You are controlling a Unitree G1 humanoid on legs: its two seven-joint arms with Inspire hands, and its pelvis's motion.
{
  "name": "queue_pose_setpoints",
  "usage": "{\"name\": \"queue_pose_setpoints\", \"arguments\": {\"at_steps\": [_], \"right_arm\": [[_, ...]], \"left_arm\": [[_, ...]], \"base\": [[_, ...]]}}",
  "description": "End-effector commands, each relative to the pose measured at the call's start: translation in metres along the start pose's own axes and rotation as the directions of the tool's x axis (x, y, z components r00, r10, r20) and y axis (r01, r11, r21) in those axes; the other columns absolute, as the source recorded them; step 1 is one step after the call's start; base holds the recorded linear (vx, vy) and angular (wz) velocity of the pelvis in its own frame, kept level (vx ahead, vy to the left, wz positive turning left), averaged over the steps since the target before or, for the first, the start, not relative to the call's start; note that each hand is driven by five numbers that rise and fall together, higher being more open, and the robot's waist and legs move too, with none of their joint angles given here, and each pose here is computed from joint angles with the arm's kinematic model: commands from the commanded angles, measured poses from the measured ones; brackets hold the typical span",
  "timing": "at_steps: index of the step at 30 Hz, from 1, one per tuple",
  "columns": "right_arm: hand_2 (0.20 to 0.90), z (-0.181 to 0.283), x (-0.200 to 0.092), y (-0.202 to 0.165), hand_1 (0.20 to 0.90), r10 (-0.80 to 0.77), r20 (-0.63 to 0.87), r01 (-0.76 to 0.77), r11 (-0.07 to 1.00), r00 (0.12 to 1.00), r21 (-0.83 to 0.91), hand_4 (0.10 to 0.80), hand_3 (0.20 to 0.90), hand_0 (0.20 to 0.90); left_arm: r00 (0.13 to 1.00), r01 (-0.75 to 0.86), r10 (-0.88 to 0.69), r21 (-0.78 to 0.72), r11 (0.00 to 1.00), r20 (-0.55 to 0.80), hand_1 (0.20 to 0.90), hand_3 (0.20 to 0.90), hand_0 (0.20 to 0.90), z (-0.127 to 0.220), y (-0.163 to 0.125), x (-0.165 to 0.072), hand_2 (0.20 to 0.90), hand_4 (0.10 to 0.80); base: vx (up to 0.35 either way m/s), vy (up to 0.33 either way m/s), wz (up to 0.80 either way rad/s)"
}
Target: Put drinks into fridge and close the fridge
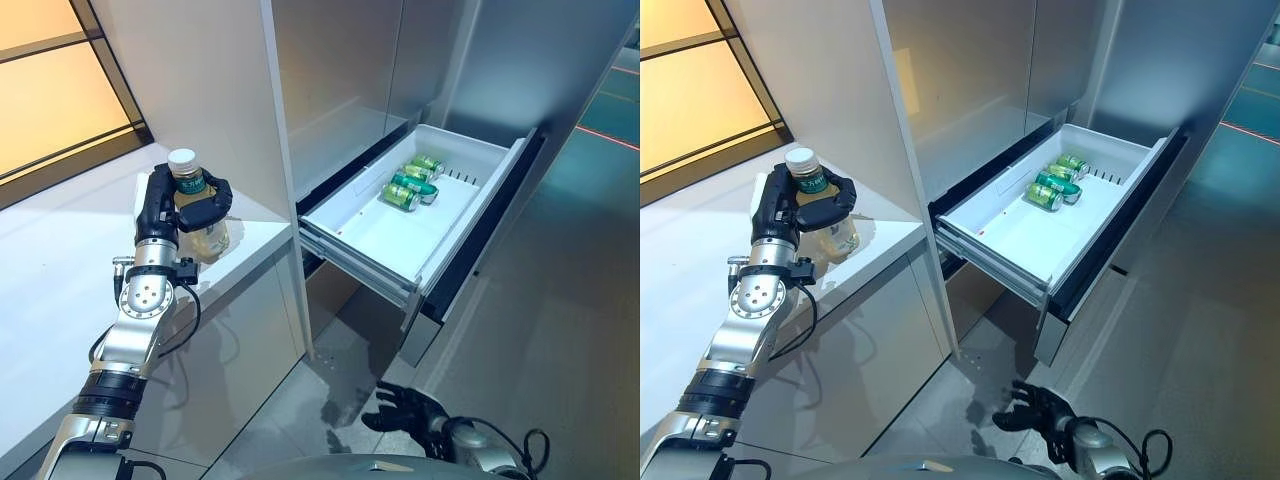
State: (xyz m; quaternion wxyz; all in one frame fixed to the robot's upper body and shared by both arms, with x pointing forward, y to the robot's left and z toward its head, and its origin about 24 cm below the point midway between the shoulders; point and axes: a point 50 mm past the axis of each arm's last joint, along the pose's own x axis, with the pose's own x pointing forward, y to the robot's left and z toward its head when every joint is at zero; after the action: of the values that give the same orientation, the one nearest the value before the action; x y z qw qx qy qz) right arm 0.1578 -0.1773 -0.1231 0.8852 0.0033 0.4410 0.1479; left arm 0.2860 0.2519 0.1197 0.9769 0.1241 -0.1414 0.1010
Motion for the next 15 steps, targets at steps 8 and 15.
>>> {"name": "queue_pose_setpoints", "arguments": {"at_steps": [8, 15], "right_arm": [[0.900, 0.137, -0.029, 0.037, 0.900, 0.348, 0.495, -0.283, 0.937, 0.796, -0.203, 0.800, 0.900, 0.900], [0.900, 0.202, -0.080, 0.042, 0.900, 0.480, 0.645, -0.257, 0.874, 0.594, -0.413, 0.800, 0.900, 0.900]], "left_arm": [[0.814, 0.210, 0.031, -0.343, 0.916, 0.581, 0.300, 0.200, 0.300, 0.101, -0.014, 0.002, 0.300, 0.100], [0.677, 0.467, -0.129, -0.288, 0.836, 0.725, 0.300, 0.200, 0.300, 0.127, -0.024, -0.015, 0.300, 0.100]], "base": [[-0.034, -0.003, -0.01], [-0.042, -0.004, 0.00]]}}
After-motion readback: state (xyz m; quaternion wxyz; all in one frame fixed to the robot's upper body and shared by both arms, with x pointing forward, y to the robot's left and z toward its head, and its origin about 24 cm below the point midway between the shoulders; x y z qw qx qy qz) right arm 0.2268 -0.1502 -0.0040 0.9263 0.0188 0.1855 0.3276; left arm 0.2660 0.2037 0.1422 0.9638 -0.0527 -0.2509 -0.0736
